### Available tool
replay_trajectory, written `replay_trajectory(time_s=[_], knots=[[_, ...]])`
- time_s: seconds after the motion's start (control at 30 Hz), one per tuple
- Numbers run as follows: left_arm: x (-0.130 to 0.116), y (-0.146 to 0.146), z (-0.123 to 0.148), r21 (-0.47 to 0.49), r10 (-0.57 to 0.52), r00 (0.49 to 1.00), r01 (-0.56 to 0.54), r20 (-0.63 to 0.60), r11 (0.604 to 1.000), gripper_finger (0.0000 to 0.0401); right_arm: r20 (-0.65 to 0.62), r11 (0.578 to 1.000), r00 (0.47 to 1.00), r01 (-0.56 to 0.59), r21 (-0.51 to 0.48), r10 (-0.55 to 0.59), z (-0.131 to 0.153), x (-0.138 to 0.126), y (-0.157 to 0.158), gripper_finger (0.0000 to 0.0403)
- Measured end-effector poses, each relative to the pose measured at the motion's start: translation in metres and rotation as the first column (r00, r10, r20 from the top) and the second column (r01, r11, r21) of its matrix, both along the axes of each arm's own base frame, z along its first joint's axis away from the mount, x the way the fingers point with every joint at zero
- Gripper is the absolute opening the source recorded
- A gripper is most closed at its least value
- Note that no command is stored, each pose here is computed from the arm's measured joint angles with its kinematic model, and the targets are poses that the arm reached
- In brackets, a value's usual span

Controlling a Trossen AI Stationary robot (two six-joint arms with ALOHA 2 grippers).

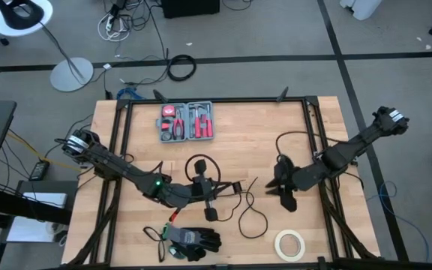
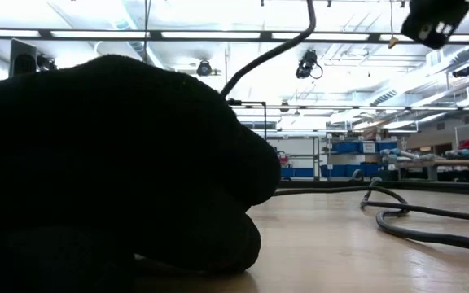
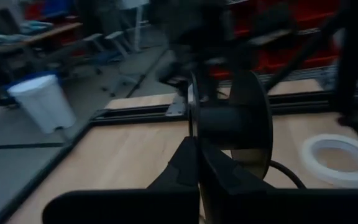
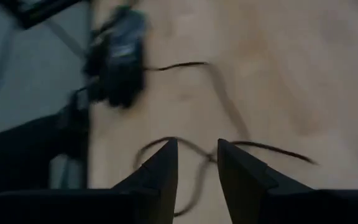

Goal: Coil cords
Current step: Uncoil the black wire cable from the black spool, then coil the black wire cable into the black spool

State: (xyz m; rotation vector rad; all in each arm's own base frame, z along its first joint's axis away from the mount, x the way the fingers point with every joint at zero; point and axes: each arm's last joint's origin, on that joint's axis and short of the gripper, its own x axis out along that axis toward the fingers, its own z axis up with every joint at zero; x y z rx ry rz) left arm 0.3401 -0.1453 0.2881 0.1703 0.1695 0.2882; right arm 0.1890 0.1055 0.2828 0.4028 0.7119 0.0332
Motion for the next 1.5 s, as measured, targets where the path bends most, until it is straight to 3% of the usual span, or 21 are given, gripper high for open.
replay_trajectory(time_s=[0.1, 0.2, 0.47, 0.53, 0.73, 1.07, 1.2, 1.37, 1.5], knots=[[-0.002, 0.001, 0.000, 0.058, 0.110, 0.994, -0.110, -0.001, 0.992, 0.0000, 0.168, 0.995, 0.983, -0.068, -0.068, 0.079, 0.006, 0.017, 0.010, 0.0108], [-0.005, 0.002, 0.002, 0.106, 0.229, 0.973, -0.228, 0.009, 0.968, 0.0000, 0.300, 0.978, 0.952, 0.000, -0.208, 0.064, 0.009, 0.035, 0.012, 0.0104], [-0.019, -0.014, 0.011, 0.216, 0.430, 0.901, -0.431, 0.054, 0.876, 0.0000, 0.357, 0.928, 0.933, 0.168, -0.332, -0.042, 0.005, 0.050, 0.004, 0.0095], [-0.022, -0.017, 0.014, 0.241, 0.444, 0.894, -0.444, 0.056, 0.863, 0.0000, 0.378, 0.915, 0.926, 0.164, -0.367, -0.014, 0.003, 0.055, 0.008, 0.0096], [-0.026, -0.026, 0.018, 0.337, 0.398, 0.917, -0.387, 0.037, 0.858, 0.0000, 0.486, 0.898, 0.866, 0.118, -0.424, 0.115, -0.002, 0.080, 0.024, 0.0092], [-0.034, -0.043, 0.023, 0.467, 0.340, 0.940, -0.306, 0.012, 0.829, 0.0000, 0.509, 0.888, 0.851, 0.127, -0.442, 0.132, -0.005, 0.086, 0.026, 0.0089], [-0.035, -0.051, 0.023, 0.536, 0.210, 0.978, -0.174, -0.007, 0.826, 0.0000, 0.505, 0.881, 0.839, 0.070, -0.468, 0.201, -0.003, 0.084, 0.028, 0.0089], [-0.044, -0.069, 0.024, 0.662, 0.057, 0.997, -0.010, -0.049, 0.749, 0.0000, 0.490, 0.888, 0.827, -0.024, -0.460, 0.277, 0.003, 0.076, 0.028, 0.0089], [-0.053, -0.079, 0.030, 0.688, -0.019, 0.999, 0.035, -0.031, 0.725, 0.0000, 0.450, 0.906, 0.857, -0.043, -0.422, 0.251, 0.009, 0.063, 0.021, 0.0089]])
